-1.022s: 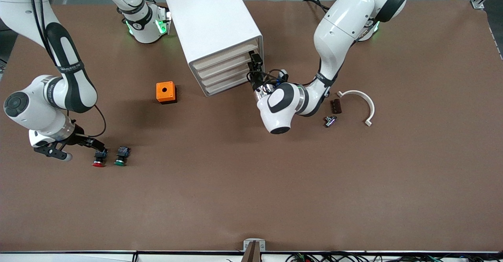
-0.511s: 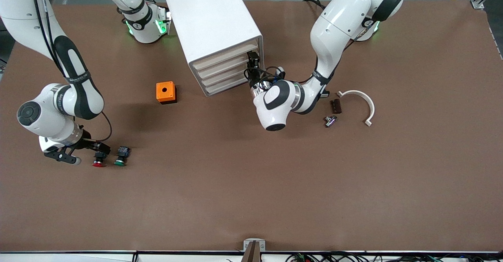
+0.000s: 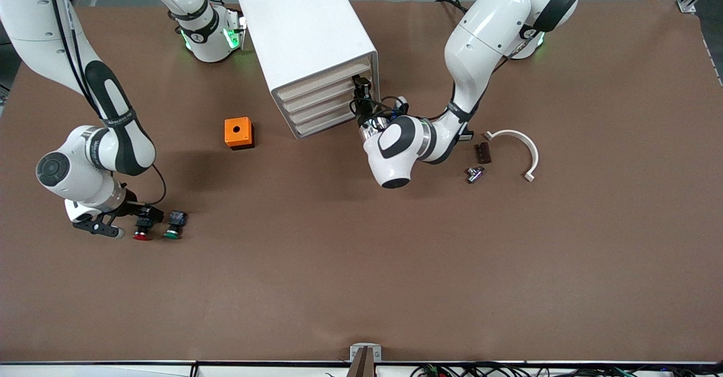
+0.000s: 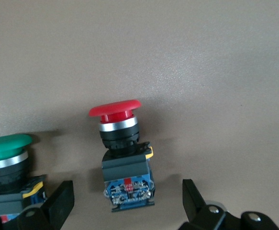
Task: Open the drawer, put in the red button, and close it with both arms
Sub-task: 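Pull the drawer open with the left gripper while the right gripper grasps the red button, then carry the red button with the right gripper into the open drawer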
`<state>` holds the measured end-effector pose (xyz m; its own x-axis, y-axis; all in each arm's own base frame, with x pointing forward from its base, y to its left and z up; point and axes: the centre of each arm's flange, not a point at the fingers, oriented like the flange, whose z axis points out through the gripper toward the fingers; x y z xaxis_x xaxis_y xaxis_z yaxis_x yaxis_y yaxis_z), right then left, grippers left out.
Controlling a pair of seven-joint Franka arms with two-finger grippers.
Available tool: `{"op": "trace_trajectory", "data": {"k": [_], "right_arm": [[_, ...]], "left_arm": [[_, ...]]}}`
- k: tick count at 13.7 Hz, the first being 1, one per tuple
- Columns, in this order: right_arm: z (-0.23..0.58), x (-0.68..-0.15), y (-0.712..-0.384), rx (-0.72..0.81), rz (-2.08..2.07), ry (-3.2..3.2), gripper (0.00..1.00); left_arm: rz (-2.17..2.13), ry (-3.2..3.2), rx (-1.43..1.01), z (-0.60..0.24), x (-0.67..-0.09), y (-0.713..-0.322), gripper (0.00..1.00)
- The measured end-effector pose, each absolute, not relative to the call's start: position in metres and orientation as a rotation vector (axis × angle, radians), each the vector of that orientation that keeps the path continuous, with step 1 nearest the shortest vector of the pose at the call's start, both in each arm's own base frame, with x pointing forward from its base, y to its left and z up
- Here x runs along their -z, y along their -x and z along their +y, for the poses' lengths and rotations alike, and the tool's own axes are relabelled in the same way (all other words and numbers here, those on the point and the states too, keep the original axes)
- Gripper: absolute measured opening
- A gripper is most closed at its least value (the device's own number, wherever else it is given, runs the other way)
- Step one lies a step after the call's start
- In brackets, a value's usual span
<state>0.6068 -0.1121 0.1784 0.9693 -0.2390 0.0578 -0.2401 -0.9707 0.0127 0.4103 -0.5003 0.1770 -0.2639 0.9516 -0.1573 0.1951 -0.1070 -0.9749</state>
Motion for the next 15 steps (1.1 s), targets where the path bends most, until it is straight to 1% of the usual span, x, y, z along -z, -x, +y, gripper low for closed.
{"op": "trace_trajectory", "data": {"k": [4,6,8,10,12,13,15], "right_arm": [[-0.112,-0.178,-0.610,-0.093,-0.333,-3.090,1.00],[-0.111,-0.180,-0.611,-0.096,-0.310,-3.085,1.00],[-0.111,-0.180,-0.612,-0.098,-0.289,-3.085,0.96],[-0.111,-0.180,-0.612,-0.097,-0.271,-3.087,0.74],[-0.111,-0.180,-0.612,-0.096,-0.263,-3.087,0.49],[-0.112,-0.180,-0.612,-0.097,-0.263,-3.087,0.41],[-0.112,-0.180,-0.612,-0.097,-0.263,-3.087,0.41]], "left_arm": [[-1.497,1.292,-1.430,-0.499,-0.177,-0.413,0.13],[-1.513,1.285,-1.437,-0.492,-0.177,-0.421,0.14],[-1.551,1.270,-1.456,-0.479,-0.178,-0.438,0.15],[-1.588,1.251,-1.478,-0.463,-0.178,-0.458,0.16],[-1.622,1.236,-1.499,-0.448,-0.180,-0.474,0.17],[-1.644,1.232,-1.508,-0.442,-0.181,-0.483,0.18],[-1.689,1.227,-1.525,-0.430,-0.183,-0.499,0.18]]}}
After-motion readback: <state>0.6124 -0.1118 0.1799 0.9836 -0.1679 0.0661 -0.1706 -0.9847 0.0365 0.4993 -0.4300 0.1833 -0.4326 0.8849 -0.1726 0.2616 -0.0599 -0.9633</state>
